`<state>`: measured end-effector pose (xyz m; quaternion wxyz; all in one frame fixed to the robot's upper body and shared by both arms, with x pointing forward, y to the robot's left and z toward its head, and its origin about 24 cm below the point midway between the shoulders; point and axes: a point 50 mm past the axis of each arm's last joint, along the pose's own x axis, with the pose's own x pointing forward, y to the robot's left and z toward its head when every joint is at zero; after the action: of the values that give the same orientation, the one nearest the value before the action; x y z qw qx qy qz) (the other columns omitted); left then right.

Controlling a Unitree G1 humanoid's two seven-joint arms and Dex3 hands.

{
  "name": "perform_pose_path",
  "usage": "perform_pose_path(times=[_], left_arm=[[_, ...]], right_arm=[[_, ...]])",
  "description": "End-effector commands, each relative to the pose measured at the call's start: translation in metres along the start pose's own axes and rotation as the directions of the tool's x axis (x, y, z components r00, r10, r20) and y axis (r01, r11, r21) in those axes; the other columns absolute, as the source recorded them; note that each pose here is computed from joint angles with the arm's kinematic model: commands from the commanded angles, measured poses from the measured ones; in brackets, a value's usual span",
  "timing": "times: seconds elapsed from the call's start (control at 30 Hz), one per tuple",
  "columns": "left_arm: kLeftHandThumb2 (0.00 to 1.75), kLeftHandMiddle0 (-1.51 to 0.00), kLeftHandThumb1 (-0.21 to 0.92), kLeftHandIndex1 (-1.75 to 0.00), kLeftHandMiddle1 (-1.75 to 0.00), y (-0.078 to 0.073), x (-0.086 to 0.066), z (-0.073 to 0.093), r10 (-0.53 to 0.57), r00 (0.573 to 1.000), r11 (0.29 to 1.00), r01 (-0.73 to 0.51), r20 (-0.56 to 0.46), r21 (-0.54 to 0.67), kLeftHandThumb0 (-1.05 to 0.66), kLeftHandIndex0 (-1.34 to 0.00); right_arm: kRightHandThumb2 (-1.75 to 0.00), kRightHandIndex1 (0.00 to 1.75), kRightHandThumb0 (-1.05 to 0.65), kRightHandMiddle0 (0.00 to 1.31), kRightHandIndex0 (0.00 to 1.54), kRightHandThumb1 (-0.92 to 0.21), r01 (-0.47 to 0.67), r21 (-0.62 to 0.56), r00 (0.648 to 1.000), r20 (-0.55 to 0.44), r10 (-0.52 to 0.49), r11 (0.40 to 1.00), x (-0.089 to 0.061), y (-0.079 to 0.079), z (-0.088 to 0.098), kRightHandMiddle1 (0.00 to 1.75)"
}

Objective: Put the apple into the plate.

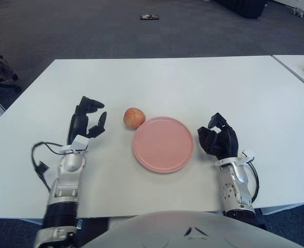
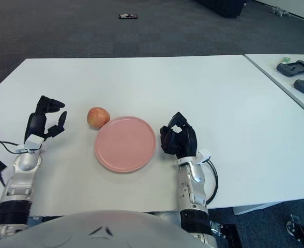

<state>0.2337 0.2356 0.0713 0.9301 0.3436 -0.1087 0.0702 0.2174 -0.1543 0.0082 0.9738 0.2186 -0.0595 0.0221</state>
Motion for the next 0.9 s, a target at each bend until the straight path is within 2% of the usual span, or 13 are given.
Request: perform_pose_path(times=[0.0,0.07,0.1,0.13,0.17,0.27,0.4,0.63,0.87], left_arm=[[1.02,-0.01,0.40,-1.06,-0.96,0.004,0.013,0.011,-0.048,0.998,0.995,0.044,0.040,0.094,-0.76,-0.01],[0.97,0.00,0.40,-0.80,-0.74,0.006,0.017,0.013,-0.069,0.996,0.990,0.062,0.050,0.130,-0.83,0.00],[0.96,0.00,0.41,-0.73,-0.69,0.008,0.021,0.015,-0.094,0.993,0.982,0.081,0.071,0.168,-0.84,0.00],[0.93,0.00,0.43,-0.48,-0.45,0.009,0.024,0.016,-0.111,0.990,0.976,0.093,0.084,0.195,-0.90,0.00],[0.92,0.00,0.44,-0.30,-0.30,0.010,0.027,0.017,-0.127,0.987,0.971,0.104,0.097,0.216,-0.94,0.00],[0.86,0.00,0.47,-0.10,-0.10,0.010,0.037,0.014,-0.173,0.977,0.954,0.134,0.126,0.267,-1.01,0.00],[0.80,0.00,0.49,-0.02,-0.02,0.010,0.043,0.010,-0.210,0.968,0.943,0.162,0.139,0.292,-1.04,0.00],[0.75,0.00,0.48,0.00,0.00,0.012,0.050,0.014,-0.277,0.944,0.918,0.204,0.181,0.341,-1.05,0.00],[0.74,0.00,0.49,0.00,0.00,0.005,0.066,0.018,-0.375,0.903,0.857,0.253,0.208,0.448,-1.05,0.00]], right_arm=[[-1.48,1.75,-0.53,0.71,1.31,-0.19,0.015,0.032,1.000,0.009,-0.015,0.999,0.001,0.005,-0.001,1.75],[-1.48,1.75,-0.53,0.71,1.31,-0.19,0.015,0.032,1.000,0.008,-0.015,0.999,0.001,0.005,-0.001,1.75],[-1.48,1.75,-0.53,0.71,1.30,-0.19,0.016,0.035,1.000,0.007,-0.016,0.999,0.001,0.005,-0.001,1.75],[-1.48,1.75,-0.53,0.71,1.30,-0.19,0.017,0.037,1.000,0.006,-0.017,0.999,0.001,0.005,-0.001,1.75],[-1.47,1.75,-0.53,0.71,1.30,-0.20,0.018,0.039,1.000,0.005,-0.019,0.999,0.001,0.006,-0.001,1.75],[-1.45,1.75,-0.52,0.70,1.30,-0.21,0.026,0.043,1.000,0.000,-0.026,0.999,0.000,0.005,-0.001,1.75],[-1.43,1.75,-0.52,0.68,1.29,-0.23,0.031,0.042,0.999,-0.007,-0.031,0.999,0.000,0.005,-0.002,1.75],[-1.45,1.75,-0.52,0.70,1.27,-0.21,0.048,0.024,0.999,-0.018,-0.047,0.999,-0.001,0.004,-0.001,1.75],[-1.47,1.75,-0.53,0.71,1.28,-0.20,0.055,0.016,0.998,-0.016,-0.054,0.998,0.000,0.004,0.000,1.75]])
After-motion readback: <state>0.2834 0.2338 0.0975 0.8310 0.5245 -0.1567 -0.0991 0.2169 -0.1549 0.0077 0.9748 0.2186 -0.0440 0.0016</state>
